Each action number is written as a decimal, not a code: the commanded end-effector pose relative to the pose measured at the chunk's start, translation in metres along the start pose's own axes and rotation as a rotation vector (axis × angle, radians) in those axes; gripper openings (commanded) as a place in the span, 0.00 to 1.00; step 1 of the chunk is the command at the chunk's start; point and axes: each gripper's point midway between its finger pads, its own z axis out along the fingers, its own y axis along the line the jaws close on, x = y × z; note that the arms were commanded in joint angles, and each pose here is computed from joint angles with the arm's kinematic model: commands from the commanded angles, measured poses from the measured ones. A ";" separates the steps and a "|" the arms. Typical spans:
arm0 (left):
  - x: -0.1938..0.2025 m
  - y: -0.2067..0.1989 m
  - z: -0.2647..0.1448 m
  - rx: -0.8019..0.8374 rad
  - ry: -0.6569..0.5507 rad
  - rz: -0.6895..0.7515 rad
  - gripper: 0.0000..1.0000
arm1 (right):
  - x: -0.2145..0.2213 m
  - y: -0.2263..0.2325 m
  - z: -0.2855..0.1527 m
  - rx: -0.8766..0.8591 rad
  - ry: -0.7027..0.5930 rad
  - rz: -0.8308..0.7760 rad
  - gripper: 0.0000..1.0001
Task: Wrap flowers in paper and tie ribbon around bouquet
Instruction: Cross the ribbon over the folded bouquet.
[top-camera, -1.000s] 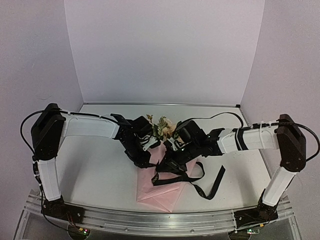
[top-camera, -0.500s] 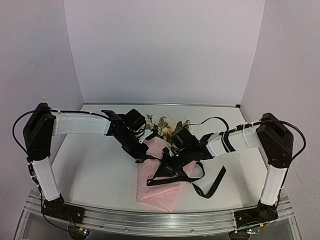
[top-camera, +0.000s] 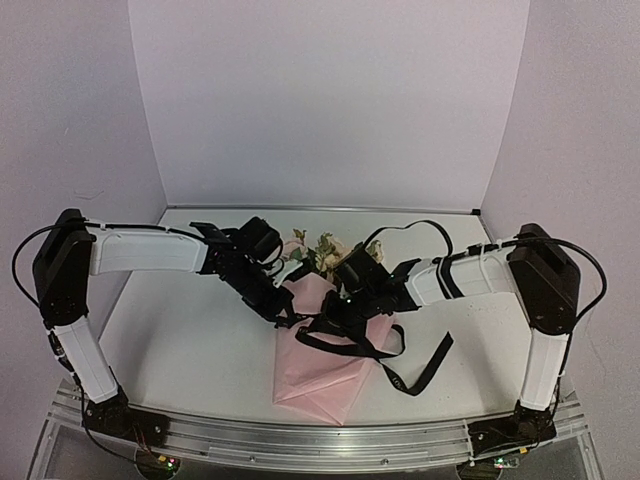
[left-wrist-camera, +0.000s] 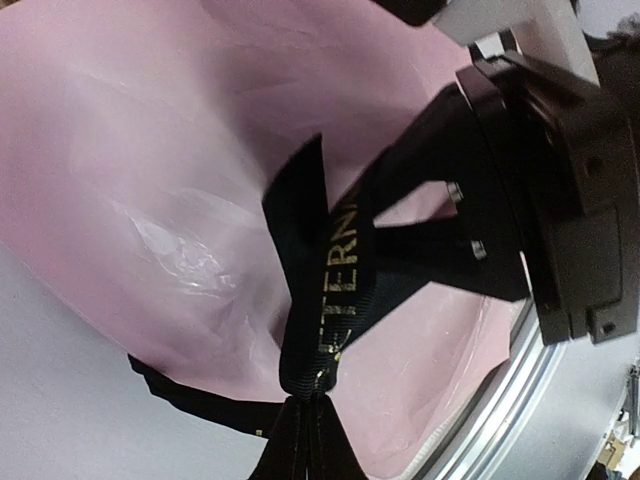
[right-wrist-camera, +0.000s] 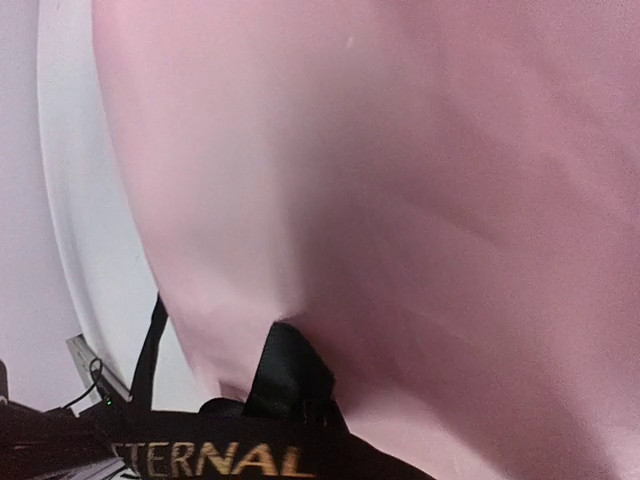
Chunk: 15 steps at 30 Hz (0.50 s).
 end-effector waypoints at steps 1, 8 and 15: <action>-0.009 -0.019 -0.013 0.113 -0.041 0.026 0.00 | -0.026 0.018 -0.025 0.016 -0.154 -0.066 0.03; 0.001 -0.017 -0.003 0.126 0.024 0.020 0.00 | -0.026 0.028 -0.041 0.010 -0.200 -0.129 0.27; 0.003 -0.019 -0.002 0.145 0.037 0.024 0.01 | -0.018 0.028 -0.060 0.009 -0.218 -0.162 0.37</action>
